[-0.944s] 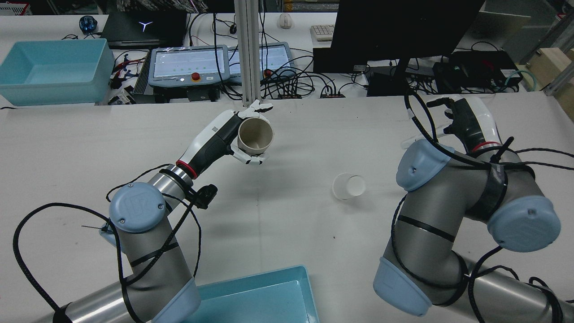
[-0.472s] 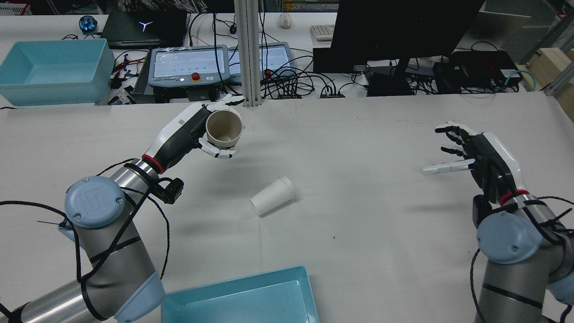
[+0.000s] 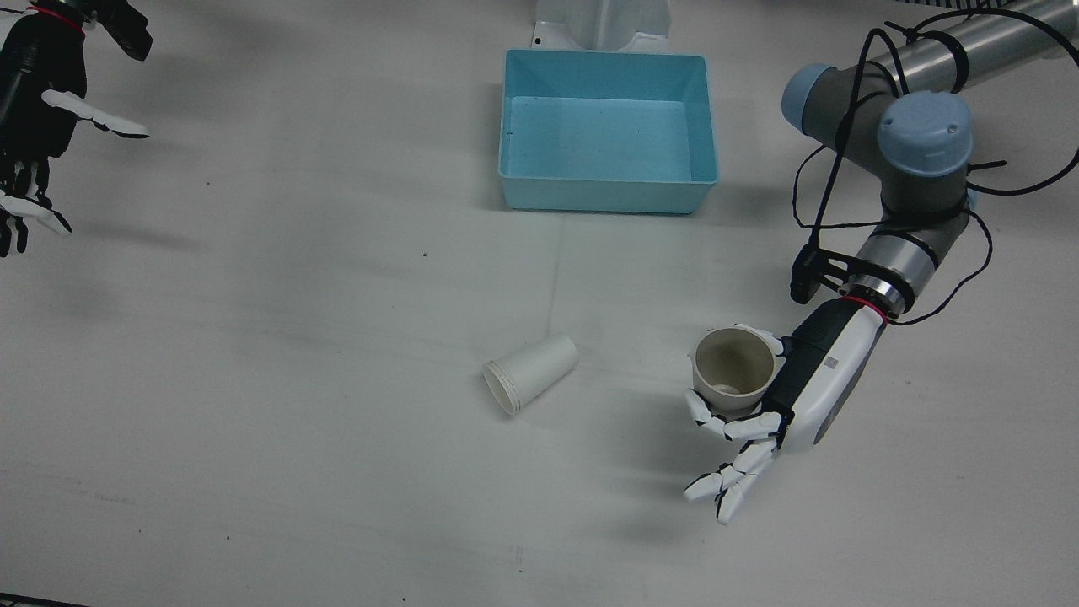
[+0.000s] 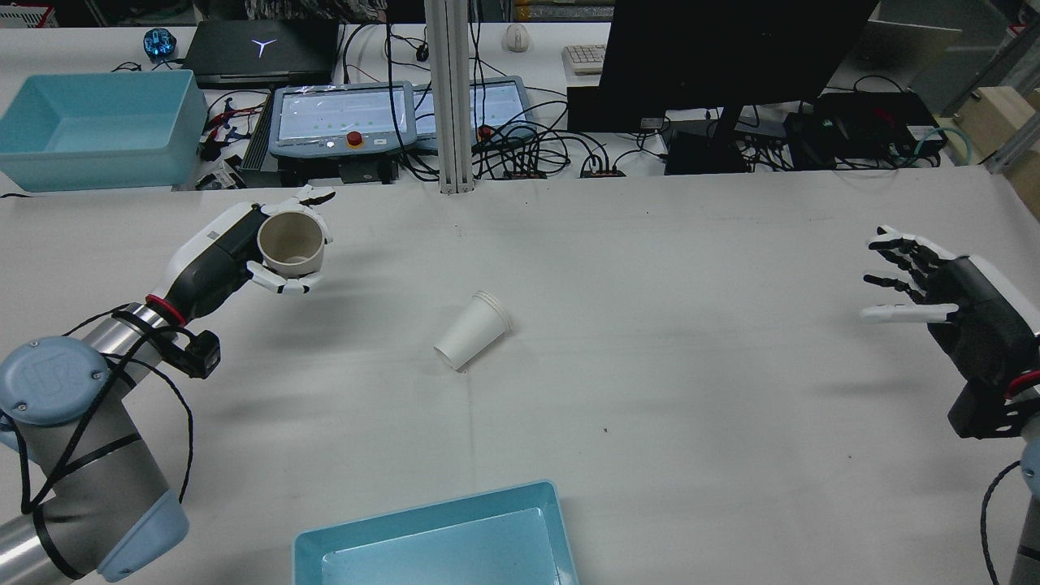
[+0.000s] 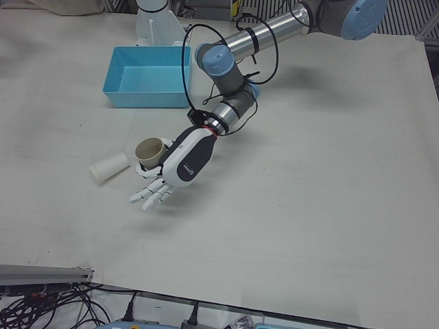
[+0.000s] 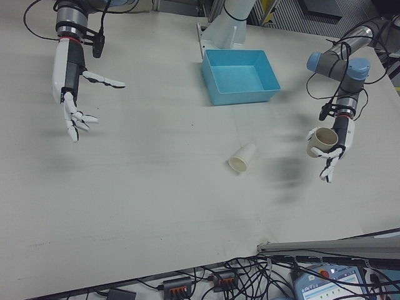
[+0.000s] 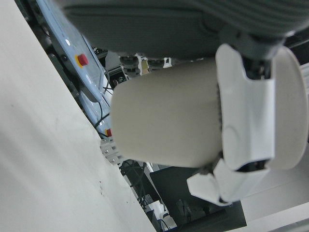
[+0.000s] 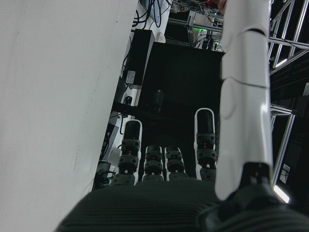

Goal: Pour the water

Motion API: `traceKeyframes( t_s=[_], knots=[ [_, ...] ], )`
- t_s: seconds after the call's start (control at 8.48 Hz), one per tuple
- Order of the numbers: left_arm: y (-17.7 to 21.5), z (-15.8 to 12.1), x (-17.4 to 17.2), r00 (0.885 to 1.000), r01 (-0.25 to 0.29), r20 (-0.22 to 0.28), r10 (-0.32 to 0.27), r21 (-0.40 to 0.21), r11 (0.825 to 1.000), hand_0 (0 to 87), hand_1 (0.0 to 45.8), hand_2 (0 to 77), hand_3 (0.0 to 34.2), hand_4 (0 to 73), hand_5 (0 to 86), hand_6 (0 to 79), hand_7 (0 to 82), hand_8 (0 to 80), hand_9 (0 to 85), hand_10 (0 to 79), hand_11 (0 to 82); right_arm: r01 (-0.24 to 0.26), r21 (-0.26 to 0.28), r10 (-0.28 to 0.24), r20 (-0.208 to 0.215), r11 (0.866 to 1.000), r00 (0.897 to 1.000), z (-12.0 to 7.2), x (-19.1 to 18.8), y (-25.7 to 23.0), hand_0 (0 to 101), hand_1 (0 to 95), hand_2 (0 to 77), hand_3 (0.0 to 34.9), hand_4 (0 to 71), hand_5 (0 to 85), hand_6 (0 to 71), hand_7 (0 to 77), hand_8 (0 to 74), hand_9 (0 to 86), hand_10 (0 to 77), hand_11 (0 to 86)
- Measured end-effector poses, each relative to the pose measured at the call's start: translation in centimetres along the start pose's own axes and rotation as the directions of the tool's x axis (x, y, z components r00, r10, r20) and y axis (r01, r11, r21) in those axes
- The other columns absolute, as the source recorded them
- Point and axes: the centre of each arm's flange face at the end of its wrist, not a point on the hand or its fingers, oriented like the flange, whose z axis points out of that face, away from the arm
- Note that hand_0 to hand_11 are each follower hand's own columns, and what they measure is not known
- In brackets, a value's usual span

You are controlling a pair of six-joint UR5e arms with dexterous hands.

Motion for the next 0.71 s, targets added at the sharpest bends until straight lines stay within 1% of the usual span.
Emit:
traceKeyframes(
  t_s=[0.12, 0.24, 0.35, 0.47, 0.59, 0.71],
  knots=[
    [-4.5, -2.5, 1.0, 1.000, 0.008, -0.014, -0.008, 0.033, 0.999, 60.6, 19.1, 39.8, 0.0, 48.0, 40.9, 12.5, 12.5, 4.9, 2.2, 4.9, 8.7, -0.025, -0.026, 0.025, -0.017, 0.999, 1.000, 0.6, 0.9, -2.3, 67, 21.8, 0.0, 0.0, 24.5, 36.0, 10.4, 10.4, 10.4, 12.0, 17.5, 27.3],
    [-9.0, -5.5, 2.1, 0.999, 0.015, -0.030, -0.013, 0.066, 0.998, 60.6, 19.1, 40.4, 0.0, 48.0, 41.5, 12.5, 12.5, 4.4, 2.7, 4.9, 8.7, -0.037, -0.044, 0.035, -0.041, 0.998, 0.999, 1.0, 1.6, -4.8, 67, 20.2, 0.0, 0.0, 30.0, 37.1, 10.4, 12.0, 13.1, 12.5, 17.5, 27.3],
    [-13.2, -8.9, 3.1, 0.999, 0.023, -0.045, -0.019, 0.097, 0.995, 60.6, 19.1, 40.4, 0.0, 48.0, 41.5, 12.5, 12.5, 4.4, 2.7, 4.9, 8.7, -0.047, -0.058, 0.044, -0.055, 0.997, 0.997, 1.0, 1.8, -7.7, 68, 21.3, 0.0, 0.0, 30.0, 38.7, 10.4, 12.0, 12.5, 13.1, 17.5, 27.3],
    [-16.6, -12.2, 4.0, 0.998, 0.037, -0.061, -0.030, 0.123, 0.992, 60.5, 19.1, 40.4, 0.0, 48.0, 41.5, 12.5, 12.0, 4.4, 2.2, 4.9, 8.7, -0.081, -0.089, 0.075, -0.066, 0.993, 0.995, 1.3, 1.4, -11.2, 68, 21.3, 0.0, 0.0, 29.5, 38.7, 10.4, 12.0, 13.1, 13.1, 16.9, 26.7],
    [-18.3, -14.2, 4.5, 0.997, 0.050, -0.071, -0.041, 0.136, 0.989, 60.5, 19.1, 40.4, 0.0, 48.0, 41.5, 12.5, 12.0, 4.9, 2.2, 4.9, 8.7, -0.111, -0.131, 0.102, -0.076, 0.985, 0.992, 2.2, -0.6, -14.3, 68, 21.3, 0.0, 0.0, 29.5, 38.7, 10.4, 12.0, 12.5, 13.1, 16.9, 26.7],
    [-19.3, -15.2, 4.7, 0.996, 0.056, -0.076, -0.045, 0.143, 0.988, 60.5, 19.1, 40.4, 0.0, 48.0, 41.5, 12.5, 12.0, 4.9, 2.2, 4.9, 8.7, -0.097, -0.176, 0.087, -0.064, 0.980, 0.994, 3.7, -4.7, -16.9, 72, 21.3, 0.0, 0.0, 35.5, 40.9, 11.4, 12.0, 14.7, 14.2, 16.9, 25.6]
  ],
)
